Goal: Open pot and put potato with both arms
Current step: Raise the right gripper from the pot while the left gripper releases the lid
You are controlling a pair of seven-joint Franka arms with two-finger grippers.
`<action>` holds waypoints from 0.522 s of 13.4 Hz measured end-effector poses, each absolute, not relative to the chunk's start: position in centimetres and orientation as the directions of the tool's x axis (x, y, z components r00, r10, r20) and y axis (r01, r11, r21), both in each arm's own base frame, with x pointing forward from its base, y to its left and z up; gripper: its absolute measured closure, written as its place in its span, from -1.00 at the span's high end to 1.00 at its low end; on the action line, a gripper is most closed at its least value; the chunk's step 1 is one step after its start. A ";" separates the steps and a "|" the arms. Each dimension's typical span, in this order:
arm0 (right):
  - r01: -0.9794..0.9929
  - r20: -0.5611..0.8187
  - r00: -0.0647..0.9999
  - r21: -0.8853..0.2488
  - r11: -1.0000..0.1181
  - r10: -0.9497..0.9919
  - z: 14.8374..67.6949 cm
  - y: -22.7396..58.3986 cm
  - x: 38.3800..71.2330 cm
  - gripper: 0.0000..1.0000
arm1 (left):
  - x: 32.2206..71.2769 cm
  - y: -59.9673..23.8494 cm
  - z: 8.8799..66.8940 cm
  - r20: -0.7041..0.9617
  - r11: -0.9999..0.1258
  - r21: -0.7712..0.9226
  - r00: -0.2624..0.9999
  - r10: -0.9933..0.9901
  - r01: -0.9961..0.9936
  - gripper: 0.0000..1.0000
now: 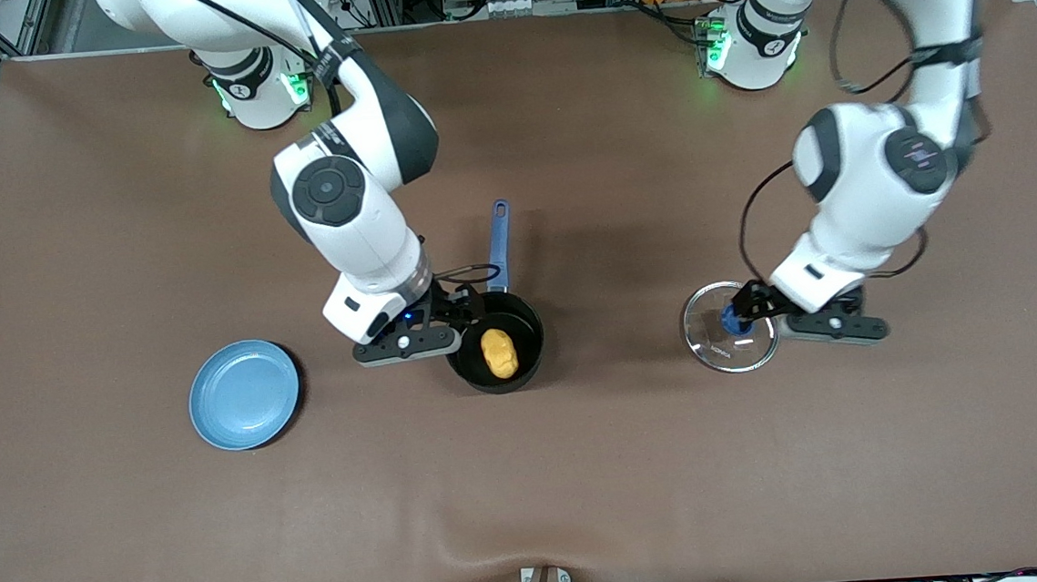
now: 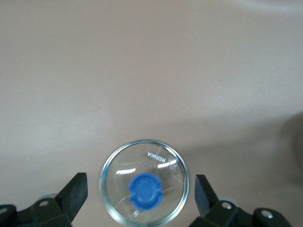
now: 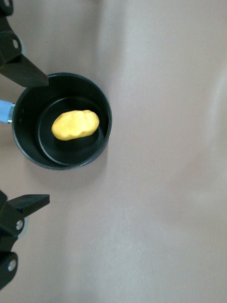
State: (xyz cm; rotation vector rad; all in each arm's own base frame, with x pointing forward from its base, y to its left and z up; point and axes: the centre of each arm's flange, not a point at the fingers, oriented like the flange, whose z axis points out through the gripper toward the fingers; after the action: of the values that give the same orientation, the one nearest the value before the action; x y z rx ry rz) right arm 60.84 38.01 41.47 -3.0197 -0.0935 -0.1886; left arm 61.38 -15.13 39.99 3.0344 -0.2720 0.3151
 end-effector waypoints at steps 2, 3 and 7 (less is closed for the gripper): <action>0.054 0.110 0.993 -0.102 -0.993 0.042 42.1 37.0 61.2 1.00 | 61.6 -15.1 43.4 0.203 -0.976 0.035 0.958 -0.203 -0.214 1.00; 0.048 0.099 0.994 -0.096 -0.994 0.039 42.4 36.2 61.6 1.00 | 61.6 -15.3 44.8 0.212 -0.972 0.015 0.951 -0.226 -0.234 1.00; 0.043 0.061 0.997 -0.074 -0.996 0.038 44.8 31.7 63.2 1.00 | 61.0 -15.0 49.1 0.254 -0.955 -0.052 0.921 -0.296 -0.293 1.00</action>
State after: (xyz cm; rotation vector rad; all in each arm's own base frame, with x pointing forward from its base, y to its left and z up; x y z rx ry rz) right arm 63.15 31.67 44.77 -3.0642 -0.0618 -0.0920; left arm 60.99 -15.01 49.14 3.0915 -0.4738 0.4113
